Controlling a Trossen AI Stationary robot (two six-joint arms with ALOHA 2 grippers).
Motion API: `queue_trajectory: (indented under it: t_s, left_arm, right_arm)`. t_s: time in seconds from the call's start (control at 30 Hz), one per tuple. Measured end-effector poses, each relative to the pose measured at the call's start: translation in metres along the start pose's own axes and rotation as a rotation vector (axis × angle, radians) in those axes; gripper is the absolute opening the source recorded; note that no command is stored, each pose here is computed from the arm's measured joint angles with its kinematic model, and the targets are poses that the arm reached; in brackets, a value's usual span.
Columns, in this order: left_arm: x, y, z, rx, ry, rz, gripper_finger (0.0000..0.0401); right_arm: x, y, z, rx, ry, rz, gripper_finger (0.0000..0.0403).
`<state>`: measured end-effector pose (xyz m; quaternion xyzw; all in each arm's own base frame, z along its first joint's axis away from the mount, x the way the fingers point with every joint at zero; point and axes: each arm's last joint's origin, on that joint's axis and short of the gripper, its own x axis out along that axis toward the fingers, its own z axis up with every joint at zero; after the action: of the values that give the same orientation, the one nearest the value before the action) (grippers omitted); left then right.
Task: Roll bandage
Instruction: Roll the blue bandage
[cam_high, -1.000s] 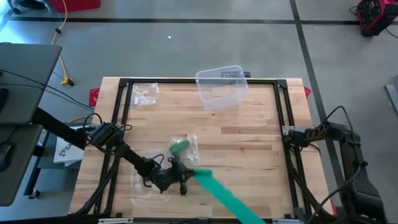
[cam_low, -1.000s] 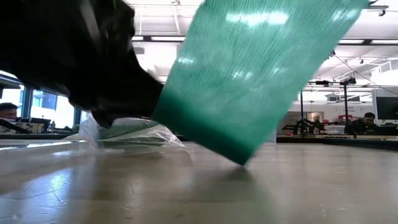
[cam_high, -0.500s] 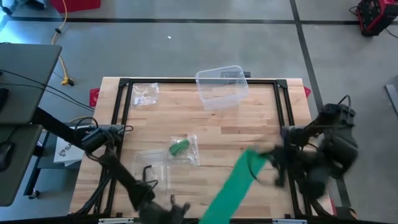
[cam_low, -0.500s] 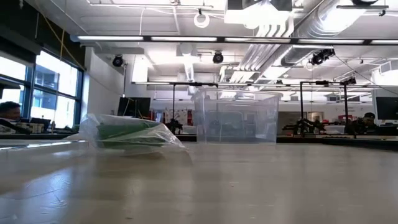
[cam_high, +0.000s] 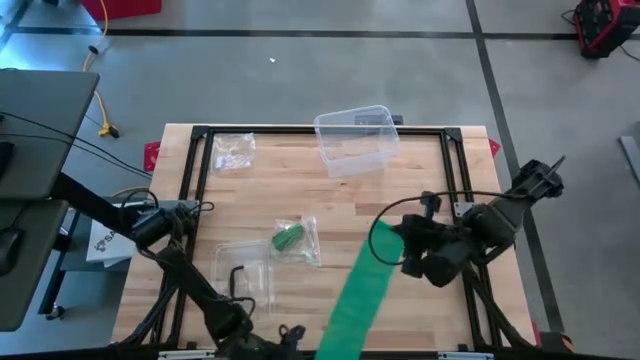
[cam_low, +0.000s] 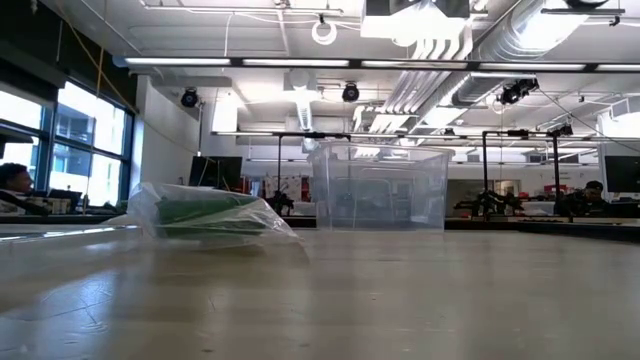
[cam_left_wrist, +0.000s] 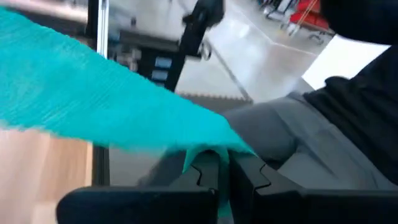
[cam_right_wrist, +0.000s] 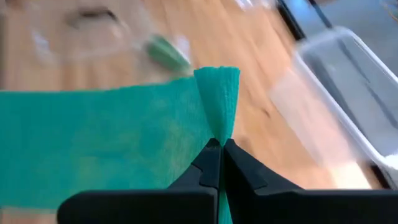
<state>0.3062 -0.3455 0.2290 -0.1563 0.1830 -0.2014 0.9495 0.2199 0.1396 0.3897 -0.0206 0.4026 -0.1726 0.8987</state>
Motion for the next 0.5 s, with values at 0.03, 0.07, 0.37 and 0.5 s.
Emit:
queue_trajectory:
  t_s: [0.03,0.07,0.37,0.5]
  left_arm:
    - [0.002,0.004,-0.002,-0.014,0.020,-0.005,0.0005]
    - [0.006,0.009,-0.003,-0.025,0.031,-0.022,0.0005]
    - [-0.001,-0.014,0.008,0.108,-0.104,-0.209,0.0005]
    - [-0.019,-0.034,0.015,0.195,-0.213,-0.122,0.0005]
  right_arm:
    - [0.003,-0.003,-0.003,0.008,0.024,-0.033,0.0000]
    - [0.007,-0.005,-0.005,0.021,0.038,-0.069,0.0000]
    - [0.046,0.011,-0.054,-0.030,0.215,-0.118,0.0000]
    - [0.072,0.034,-0.086,-0.023,0.208,-0.023,0.0000]
